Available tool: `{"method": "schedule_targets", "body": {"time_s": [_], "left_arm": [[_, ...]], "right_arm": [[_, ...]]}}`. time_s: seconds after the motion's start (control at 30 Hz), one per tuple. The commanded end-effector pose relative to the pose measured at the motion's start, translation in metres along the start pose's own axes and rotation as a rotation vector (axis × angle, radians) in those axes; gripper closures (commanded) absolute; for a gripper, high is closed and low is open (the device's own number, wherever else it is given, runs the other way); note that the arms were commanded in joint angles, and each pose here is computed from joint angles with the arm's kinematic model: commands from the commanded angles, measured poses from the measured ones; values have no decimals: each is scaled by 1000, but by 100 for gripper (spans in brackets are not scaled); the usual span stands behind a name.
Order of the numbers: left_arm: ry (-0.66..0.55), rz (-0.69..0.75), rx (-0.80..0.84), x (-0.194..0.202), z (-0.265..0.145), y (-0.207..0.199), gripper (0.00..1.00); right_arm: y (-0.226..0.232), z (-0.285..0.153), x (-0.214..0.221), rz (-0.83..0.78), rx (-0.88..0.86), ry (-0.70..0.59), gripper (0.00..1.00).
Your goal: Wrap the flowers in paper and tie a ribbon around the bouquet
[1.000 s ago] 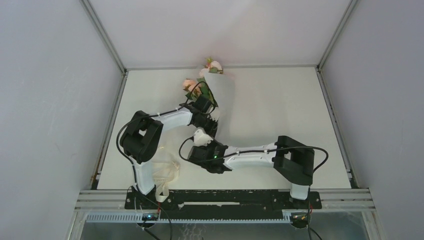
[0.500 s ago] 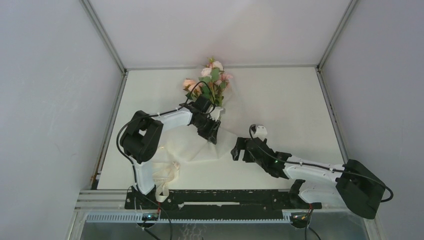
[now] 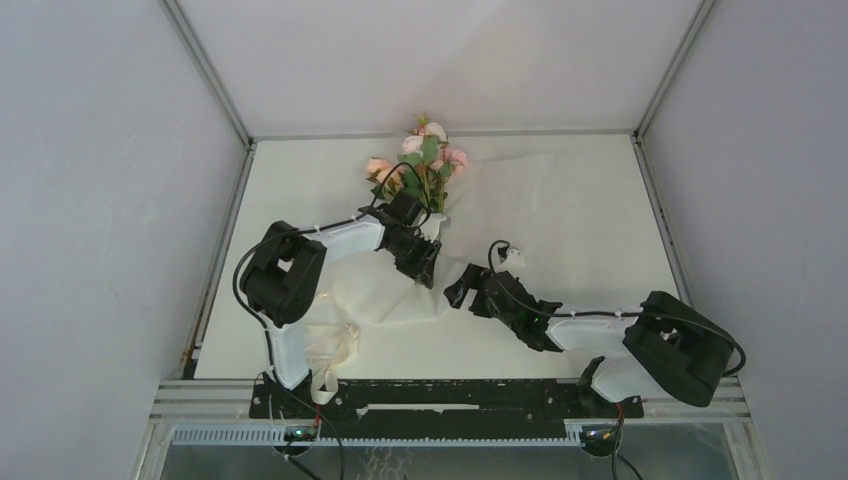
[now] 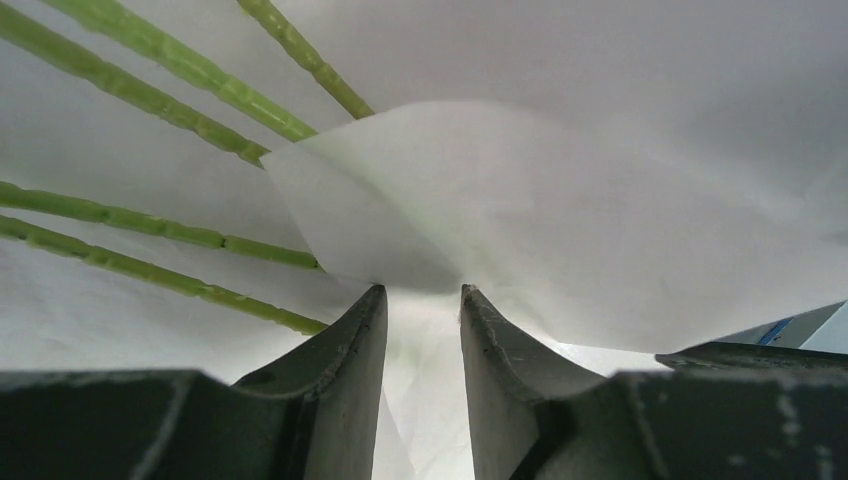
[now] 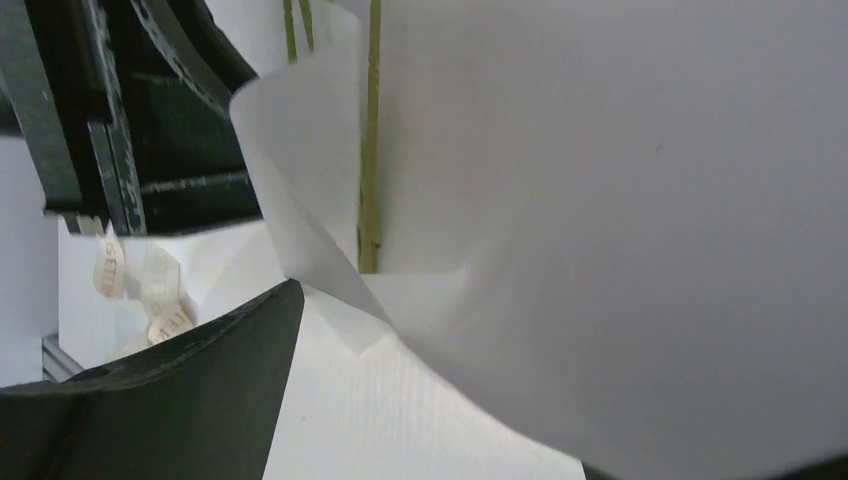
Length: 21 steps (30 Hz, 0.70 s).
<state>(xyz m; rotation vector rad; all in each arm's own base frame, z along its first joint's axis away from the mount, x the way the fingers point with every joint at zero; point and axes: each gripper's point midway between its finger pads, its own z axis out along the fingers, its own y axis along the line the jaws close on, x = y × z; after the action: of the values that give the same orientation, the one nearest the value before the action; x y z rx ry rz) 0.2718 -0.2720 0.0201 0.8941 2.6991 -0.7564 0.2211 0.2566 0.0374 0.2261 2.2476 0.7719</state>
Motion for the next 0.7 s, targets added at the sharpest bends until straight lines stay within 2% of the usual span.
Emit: {"method": "schedule_targets", "body": {"time_s": [0.0,0.1,0.23,0.33,0.43,0.5,0.67], "left_arm": [[-20,7,-51,-3,0,12,61],[-34,34,-68,-8,-12,9,60],[-84,130,-69,-20,-42,-2,54],[-123,185,-84,-23,-64,-8,38],[-117,198,-105,-14,-68,-6,30],[-83,186,-119,-2,-62,0,28],[13,142,-88,23,-42,7,28]], "right_arm": [[15,13,-28,93,22,-105,3],[0,17,-29,125,77,-104,20],[7,22,-25,104,24,-64,47],[7,23,-18,115,16,-22,57],[1,20,-12,117,29,-3,55],[1,17,-11,121,27,3,51],[-4,8,-10,138,23,-3,50]]}}
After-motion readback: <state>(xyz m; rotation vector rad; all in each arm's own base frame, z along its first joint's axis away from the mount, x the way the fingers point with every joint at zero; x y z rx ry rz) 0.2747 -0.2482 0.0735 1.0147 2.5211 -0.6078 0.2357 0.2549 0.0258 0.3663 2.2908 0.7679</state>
